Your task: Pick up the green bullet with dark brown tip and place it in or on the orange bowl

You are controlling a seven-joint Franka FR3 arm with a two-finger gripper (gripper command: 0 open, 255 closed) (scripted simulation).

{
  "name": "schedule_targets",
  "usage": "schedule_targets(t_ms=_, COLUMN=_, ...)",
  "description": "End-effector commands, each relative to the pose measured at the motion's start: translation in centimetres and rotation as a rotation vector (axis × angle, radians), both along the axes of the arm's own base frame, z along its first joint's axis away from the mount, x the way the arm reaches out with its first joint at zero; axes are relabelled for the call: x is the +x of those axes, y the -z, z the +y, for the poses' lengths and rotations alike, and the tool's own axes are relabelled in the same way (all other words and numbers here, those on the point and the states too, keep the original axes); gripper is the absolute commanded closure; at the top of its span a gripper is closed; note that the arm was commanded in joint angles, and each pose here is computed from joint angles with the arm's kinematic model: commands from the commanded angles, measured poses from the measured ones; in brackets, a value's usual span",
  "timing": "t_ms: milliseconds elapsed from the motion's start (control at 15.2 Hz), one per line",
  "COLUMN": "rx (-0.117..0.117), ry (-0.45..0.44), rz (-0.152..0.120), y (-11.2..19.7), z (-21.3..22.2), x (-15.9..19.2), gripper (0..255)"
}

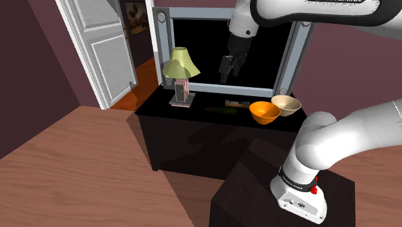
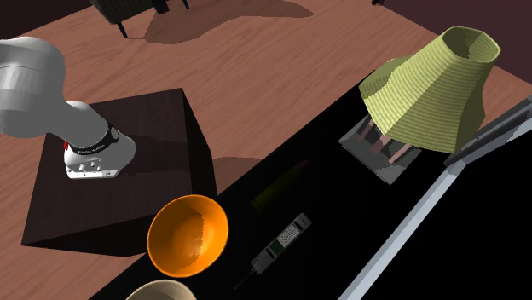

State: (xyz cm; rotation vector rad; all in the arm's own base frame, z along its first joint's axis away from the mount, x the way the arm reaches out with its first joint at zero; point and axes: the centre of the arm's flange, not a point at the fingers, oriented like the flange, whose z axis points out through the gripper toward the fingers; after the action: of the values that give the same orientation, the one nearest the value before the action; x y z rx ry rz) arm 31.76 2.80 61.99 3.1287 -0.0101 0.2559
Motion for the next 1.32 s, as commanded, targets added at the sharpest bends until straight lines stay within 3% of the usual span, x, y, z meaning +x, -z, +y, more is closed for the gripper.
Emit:
schedule_targets(t_ms=0, rx=0.0, ry=0.0, rz=0.0, y=0.0, z=0.0, x=0.0, gripper=0)
schedule_targets(t_ms=1254, rx=-0.019, ry=-0.224, rz=0.108, y=16.8, z=-16.5, x=10.1, gripper=0)
